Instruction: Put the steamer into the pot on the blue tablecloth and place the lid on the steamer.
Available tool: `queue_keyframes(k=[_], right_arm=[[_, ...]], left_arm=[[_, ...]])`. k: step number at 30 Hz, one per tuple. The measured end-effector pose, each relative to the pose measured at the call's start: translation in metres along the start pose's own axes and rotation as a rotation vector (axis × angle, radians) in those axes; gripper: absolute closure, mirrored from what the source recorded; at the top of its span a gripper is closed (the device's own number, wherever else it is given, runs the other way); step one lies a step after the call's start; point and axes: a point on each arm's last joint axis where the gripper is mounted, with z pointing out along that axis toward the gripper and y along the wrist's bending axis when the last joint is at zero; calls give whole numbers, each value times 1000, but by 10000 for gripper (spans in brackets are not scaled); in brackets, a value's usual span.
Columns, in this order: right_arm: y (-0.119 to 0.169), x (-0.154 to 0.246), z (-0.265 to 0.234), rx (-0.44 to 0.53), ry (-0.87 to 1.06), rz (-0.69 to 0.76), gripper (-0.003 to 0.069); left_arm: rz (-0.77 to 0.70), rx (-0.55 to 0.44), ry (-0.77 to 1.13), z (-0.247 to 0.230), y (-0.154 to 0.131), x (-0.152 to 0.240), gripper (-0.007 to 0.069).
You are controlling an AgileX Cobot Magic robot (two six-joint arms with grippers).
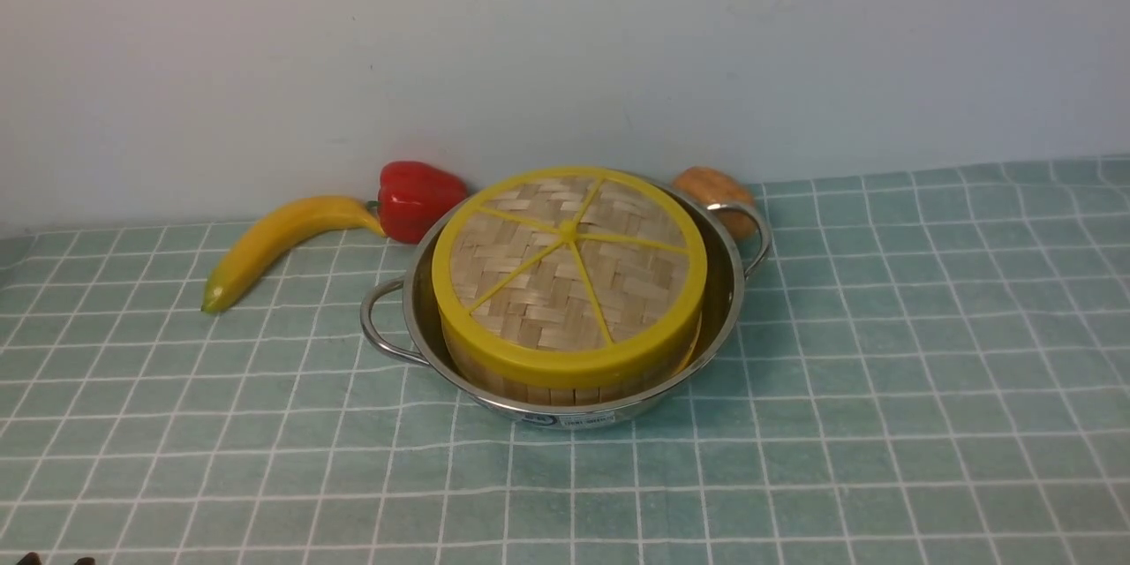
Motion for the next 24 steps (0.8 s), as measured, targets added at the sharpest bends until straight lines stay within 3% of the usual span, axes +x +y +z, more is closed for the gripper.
queue_keyframes(k=[24], right_arm=[[0,0,0,0,0,0,419]], left_arm=[[-1,0,0,0,0,0,403]])
